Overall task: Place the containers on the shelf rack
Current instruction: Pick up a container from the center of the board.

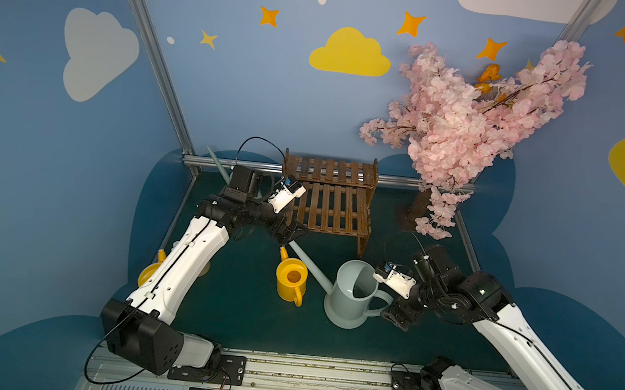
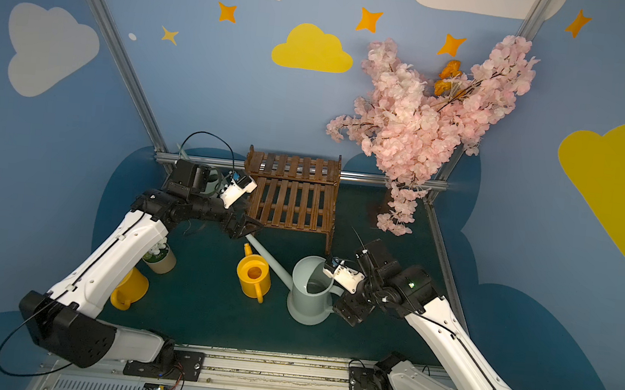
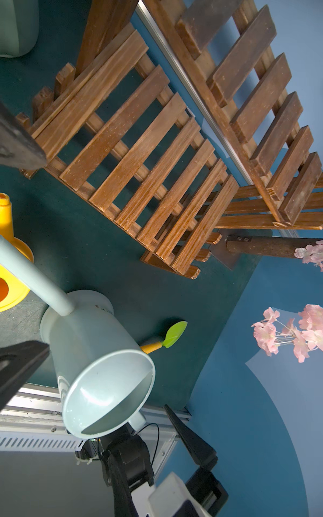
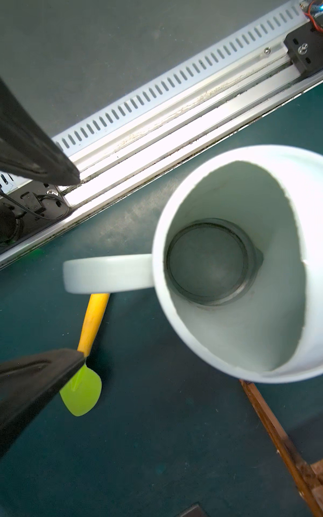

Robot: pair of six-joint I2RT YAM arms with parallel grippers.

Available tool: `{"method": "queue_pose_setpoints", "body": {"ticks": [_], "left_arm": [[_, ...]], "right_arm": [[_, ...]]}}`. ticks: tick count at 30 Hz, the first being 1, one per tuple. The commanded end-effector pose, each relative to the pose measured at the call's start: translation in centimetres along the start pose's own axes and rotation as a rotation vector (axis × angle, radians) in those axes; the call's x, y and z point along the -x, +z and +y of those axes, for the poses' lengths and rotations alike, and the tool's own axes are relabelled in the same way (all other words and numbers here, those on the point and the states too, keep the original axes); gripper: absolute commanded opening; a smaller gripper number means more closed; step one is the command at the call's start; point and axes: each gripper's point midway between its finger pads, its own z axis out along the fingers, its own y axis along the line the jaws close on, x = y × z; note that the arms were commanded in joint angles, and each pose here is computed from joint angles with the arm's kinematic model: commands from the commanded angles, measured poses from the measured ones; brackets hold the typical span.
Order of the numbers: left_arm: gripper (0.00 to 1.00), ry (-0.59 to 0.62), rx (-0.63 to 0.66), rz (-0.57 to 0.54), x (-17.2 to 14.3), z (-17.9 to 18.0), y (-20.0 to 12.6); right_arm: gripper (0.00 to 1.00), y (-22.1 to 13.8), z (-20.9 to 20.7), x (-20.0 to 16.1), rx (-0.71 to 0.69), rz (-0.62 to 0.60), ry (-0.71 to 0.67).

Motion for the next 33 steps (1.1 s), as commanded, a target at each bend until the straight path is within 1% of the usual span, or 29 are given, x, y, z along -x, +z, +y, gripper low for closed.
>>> {"method": "queue_pose_setpoints", "body": {"ticks": [1, 5, 7, 9, 11, 17, 20, 22, 26, 30, 33], "left_arm": [[1.0, 0.004, 0.025, -0.025, 0.2, 0.0, -0.6], [1.0, 0.005, 0.055, -0.068, 0.9, 0.5, -1.0], [1.0, 0.0, 0.053, -0.071, 1.1, 0.6, -0.9], [1.0, -0.003, 0.051, -0.067, 1.0, 0.7, -0.7], [1.0, -0.007, 0.056, -0.065, 0.8, 0.9, -0.6], [1.0, -0.011, 0.063, -0.067, 0.5, 1.1, -0.4], [1.0, -0.014, 0.065, -0.065, 0.3, 1.2, -0.4], [1.0, -0.014, 0.065, -0.062, 0.2, 1.3, -0.3], [1.0, -0.017, 0.067, -0.061, 0.0, 1.4, -0.2], [1.0, -0.021, 0.069, -0.058, -0.2, 1.5, -0.1], [1.0, -0.021, 0.074, -0.056, -0.3, 1.6, -0.1]], "right_arm": [[0.9, 1.4, -0.5, 1.0, -0.014, -0.015, 0.02], [0.88, 3.0, -0.4, 1.4, -0.008, -0.036, 0.015], [0.85, 3.9, -0.3, 1.4, -0.005, -0.042, 0.0], [0.79, 4.6, 0.1, 1.2, 0.016, -0.038, -0.016], [0.75, 4.9, 0.4, 1.1, 0.029, -0.043, -0.03], [0.67, 5.3, -0.1, 1.3, -0.01, -0.093, -0.058], [0.62, 5.3, -0.2, 1.5, -0.025, -0.114, -0.064], [0.57, 5.3, -0.4, 1.5, -0.037, -0.117, -0.065], [0.52, 5.3, -0.8, 1.3, -0.06, -0.111, -0.057], [0.44, 5.1, -0.9, 1.3, -0.073, -0.116, -0.051], [0.36, 4.9, -1.2, 1.4, -0.086, -0.119, -0.043]]}}
